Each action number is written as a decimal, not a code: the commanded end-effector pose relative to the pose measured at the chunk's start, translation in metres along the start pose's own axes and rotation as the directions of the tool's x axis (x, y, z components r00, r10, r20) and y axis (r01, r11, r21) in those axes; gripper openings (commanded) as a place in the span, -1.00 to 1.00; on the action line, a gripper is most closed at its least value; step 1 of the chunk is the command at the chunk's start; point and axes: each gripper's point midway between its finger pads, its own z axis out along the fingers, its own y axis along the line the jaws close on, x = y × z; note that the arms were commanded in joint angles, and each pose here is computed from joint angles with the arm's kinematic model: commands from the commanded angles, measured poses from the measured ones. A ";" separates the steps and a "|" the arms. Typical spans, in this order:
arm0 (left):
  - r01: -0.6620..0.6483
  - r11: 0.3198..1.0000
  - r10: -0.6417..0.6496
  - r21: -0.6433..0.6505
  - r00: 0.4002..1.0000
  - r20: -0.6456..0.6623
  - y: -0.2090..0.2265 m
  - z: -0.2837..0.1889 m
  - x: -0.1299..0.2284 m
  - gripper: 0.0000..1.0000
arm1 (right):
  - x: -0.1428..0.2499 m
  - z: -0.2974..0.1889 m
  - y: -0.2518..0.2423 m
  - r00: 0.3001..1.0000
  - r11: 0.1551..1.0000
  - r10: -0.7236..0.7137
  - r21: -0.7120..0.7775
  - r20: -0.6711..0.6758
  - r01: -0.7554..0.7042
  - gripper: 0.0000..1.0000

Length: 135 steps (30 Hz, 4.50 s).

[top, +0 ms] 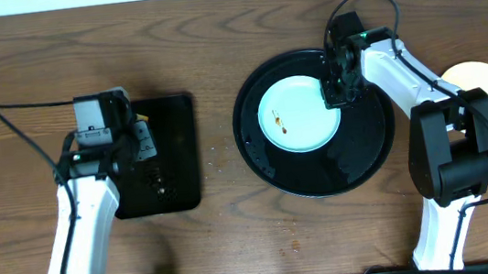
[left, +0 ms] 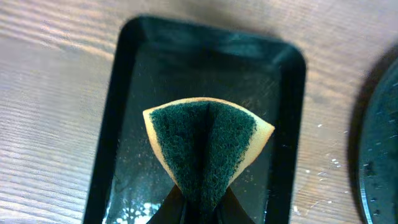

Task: Clean dirty plates on tray and stack at the side
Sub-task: 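Carry the sponge with the left gripper over to the light-blue plate, then scrub the light-blue plate's stained area with the left-gripper sponge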

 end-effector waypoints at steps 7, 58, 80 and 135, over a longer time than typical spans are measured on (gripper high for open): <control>-0.002 1.000 0.002 -0.003 0.992 -0.124 -0.010 0.012 -0.034 -0.85 | 0.000 0.008 -0.020 0.998 0.992 0.025 0.119 0.059 -0.032 -0.98; -0.528 0.688 0.580 0.498 0.812 0.060 -0.290 0.078 -0.006 -0.85 | 0.001 0.006 -0.005 0.996 1.000 -0.022 0.020 0.091 0.020 -0.98; -0.686 0.538 0.722 0.489 0.675 0.152 -0.306 0.116 0.015 -0.85 | -0.006 0.006 -0.004 0.993 1.000 -0.024 0.017 0.117 0.022 -0.82; -0.715 0.538 0.795 0.446 0.607 0.014 -0.274 0.175 0.056 -0.85 | -0.012 0.024 -0.004 0.981 1.000 -0.026 0.008 0.191 0.025 -0.98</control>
